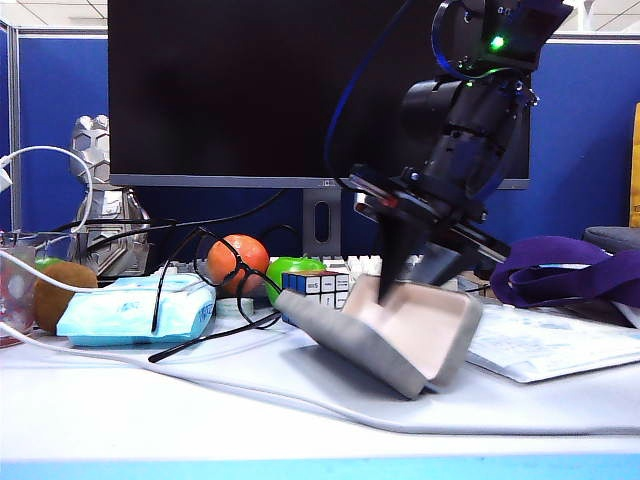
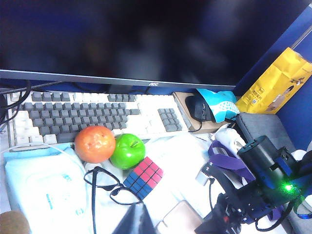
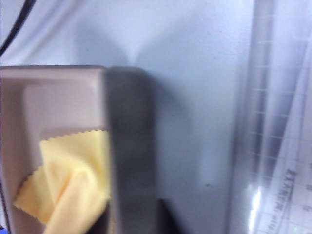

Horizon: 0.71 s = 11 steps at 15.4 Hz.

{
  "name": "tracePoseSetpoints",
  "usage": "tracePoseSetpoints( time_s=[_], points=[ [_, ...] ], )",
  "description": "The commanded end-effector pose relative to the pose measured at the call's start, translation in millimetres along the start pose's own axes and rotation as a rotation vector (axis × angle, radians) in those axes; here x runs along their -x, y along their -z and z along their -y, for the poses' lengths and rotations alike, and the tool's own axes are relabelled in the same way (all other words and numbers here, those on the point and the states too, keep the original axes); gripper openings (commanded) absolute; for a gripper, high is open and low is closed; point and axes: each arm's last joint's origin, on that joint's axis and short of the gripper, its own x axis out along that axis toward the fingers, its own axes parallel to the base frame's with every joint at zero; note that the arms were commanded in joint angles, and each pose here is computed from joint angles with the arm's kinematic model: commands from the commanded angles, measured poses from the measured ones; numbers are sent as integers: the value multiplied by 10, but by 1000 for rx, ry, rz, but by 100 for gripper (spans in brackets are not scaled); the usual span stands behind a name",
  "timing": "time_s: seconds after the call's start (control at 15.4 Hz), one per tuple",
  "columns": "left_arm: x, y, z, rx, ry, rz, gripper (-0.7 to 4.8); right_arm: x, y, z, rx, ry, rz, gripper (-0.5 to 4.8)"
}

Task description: Pick up the glasses, fold the temples of the glasses, place the glasses into the glasses case, and finally close the glasses case.

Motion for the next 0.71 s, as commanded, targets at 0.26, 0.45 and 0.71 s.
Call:
tracePoseSetpoints(
  time_s=[0.26,0.45,0.71],
  points=[
    [13,-20,19,-12,11,14,-6,87,-40,-55,28,0,52,382],
    [12,-20,18,-12,11,14,-5,301,-115,-123,78,103,206,382],
    [12,-20,18,-11,11,14,-5,564,-281,-299,288,67,468,202]
  ],
)
